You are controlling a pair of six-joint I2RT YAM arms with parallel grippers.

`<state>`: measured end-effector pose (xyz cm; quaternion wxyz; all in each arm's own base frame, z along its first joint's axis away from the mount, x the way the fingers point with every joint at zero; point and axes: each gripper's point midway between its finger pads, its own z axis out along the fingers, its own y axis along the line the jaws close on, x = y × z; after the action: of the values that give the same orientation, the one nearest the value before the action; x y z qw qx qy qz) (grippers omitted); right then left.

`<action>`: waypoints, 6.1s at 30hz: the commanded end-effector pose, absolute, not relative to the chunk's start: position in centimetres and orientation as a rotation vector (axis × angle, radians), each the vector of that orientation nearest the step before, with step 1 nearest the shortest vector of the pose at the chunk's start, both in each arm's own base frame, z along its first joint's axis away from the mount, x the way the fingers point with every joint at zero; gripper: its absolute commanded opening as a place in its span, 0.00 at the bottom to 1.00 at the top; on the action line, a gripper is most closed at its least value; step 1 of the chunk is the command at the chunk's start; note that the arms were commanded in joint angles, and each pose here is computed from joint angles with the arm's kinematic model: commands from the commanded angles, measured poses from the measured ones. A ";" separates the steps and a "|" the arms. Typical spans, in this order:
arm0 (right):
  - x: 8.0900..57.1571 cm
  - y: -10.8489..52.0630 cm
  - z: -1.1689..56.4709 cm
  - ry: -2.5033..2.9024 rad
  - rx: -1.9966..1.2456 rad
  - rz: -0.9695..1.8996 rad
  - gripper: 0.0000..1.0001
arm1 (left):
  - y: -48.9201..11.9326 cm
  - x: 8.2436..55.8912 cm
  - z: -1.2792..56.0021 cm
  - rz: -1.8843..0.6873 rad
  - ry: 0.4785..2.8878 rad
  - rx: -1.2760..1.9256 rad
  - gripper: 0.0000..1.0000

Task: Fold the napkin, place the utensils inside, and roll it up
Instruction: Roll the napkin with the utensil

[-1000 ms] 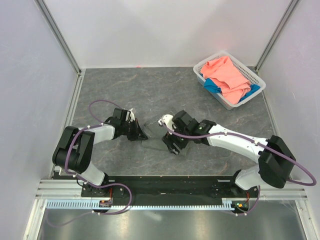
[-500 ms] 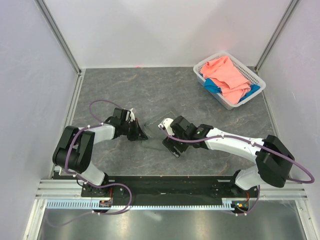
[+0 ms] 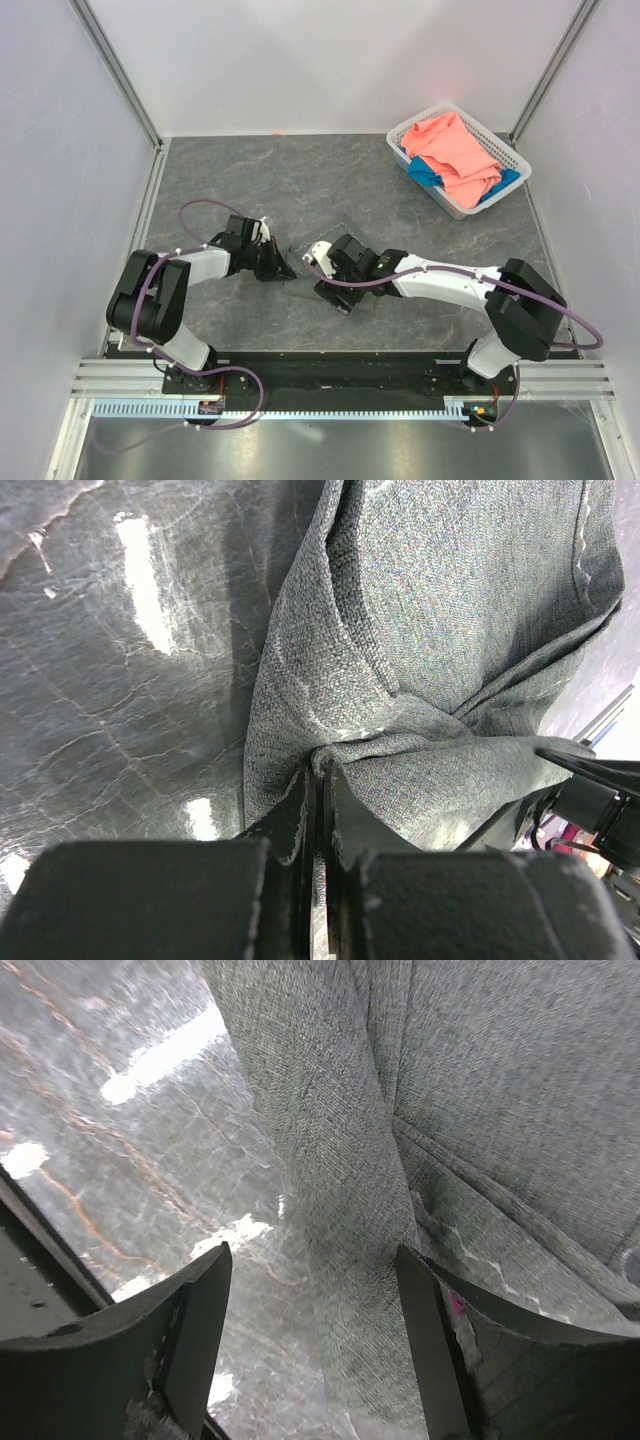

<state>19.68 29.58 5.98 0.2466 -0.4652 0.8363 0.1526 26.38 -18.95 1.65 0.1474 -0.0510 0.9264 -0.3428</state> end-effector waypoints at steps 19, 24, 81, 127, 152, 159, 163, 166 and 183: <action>20.0 27.2 0.5 2.427 -1.329 0.216 0.58 | -17.7 25.4 0.0 -0.878 2.736 -0.111 0.02; 20.4 25.1 1.1 2.475 -1.248 0.075 0.59 | -17.6 25.6 0.1 -0.869 2.734 -0.106 0.02; 16.4 20.4 1.8 2.750 -1.275 -0.004 0.46 | -17.1 25.2 -0.2 -0.843 2.768 -0.127 0.02; 21.0 36.3 5.5 2.041 -1.624 0.290 0.71 | -17.4 25.0 -0.2 -0.867 2.780 -0.127 0.02; 20.1 34.0 0.3 2.215 -1.657 0.388 0.35 | -17.6 26.7 2.4 -0.874 2.660 -0.123 0.18; 18.8 33.9 1.4 2.278 -1.647 0.607 0.30 | -14.9 28.0 4.9 -0.732 2.521 -0.244 0.52; 18.3 34.2 1.8 2.309 -1.647 0.747 0.29 | -14.1 27.5 5.6 -0.712 2.451 -0.243 0.54; 18.0 34.7 2.4 2.333 -1.638 0.887 0.29 | -14.9 27.2 6.4 -0.789 2.392 -0.184 0.57; 19.1 35.2 2.0 2.487 -1.477 1.466 0.30 | -18.1 25.5 6.1 -1.047 2.333 -0.006 0.66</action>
<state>19.99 35.09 2.65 -0.0049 -0.4717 0.7798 0.4116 25.35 -17.14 5.71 0.2816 -0.0295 0.8853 -0.3688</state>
